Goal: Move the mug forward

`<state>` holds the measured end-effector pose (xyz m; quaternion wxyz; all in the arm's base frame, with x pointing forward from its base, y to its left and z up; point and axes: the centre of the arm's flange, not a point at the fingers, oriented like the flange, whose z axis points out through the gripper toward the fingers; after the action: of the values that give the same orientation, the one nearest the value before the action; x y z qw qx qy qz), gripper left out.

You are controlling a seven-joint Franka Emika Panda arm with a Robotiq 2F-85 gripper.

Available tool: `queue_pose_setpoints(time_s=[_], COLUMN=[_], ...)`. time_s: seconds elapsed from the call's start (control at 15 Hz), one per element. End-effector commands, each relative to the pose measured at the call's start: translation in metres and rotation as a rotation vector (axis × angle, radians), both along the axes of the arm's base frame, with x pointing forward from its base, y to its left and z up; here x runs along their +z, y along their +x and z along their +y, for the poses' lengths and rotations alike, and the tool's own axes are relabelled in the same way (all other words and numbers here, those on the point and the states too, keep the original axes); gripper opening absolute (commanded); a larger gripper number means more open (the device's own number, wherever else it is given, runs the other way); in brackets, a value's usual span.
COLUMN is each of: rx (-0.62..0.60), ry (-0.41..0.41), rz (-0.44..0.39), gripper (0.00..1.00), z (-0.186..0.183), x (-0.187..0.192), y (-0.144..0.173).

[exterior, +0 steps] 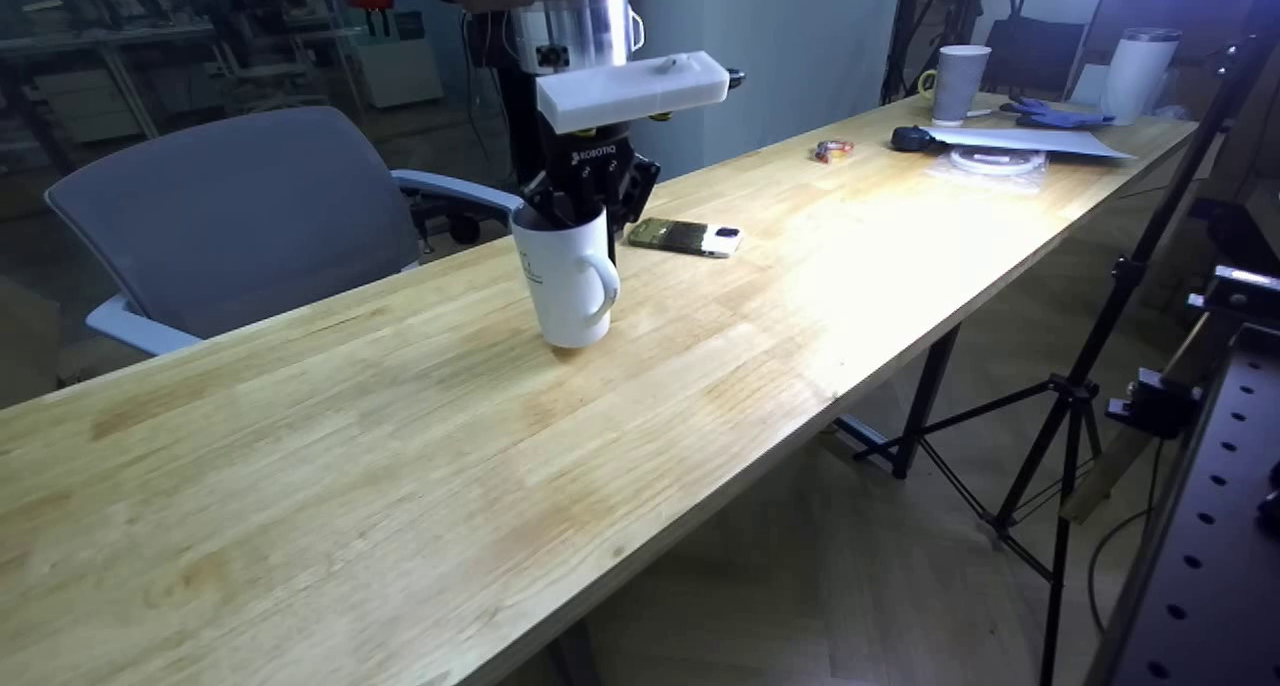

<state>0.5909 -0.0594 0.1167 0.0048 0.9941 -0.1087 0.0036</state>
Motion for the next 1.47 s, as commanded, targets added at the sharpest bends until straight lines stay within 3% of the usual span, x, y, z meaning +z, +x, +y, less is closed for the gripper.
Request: queue_pose_setpoints(time_s=[0.0,0.8,0.87,1.0,1.4], rx=[-0.033,-0.048,-0.051,-0.046,-0.024], ry=[-0.014,-0.032,-0.036,-0.049,-0.105], rz=[-0.016,-0.003,0.0,0.007,0.031], gripper=[0.02,0.02,0.34,0.41,0.81], z=[0.002,0.003,0.003,0.002,-0.003], x=[0.0,-0.011,-0.011,-0.008,0.009], y=[0.007,0.008,0.009,0.011,0.026])
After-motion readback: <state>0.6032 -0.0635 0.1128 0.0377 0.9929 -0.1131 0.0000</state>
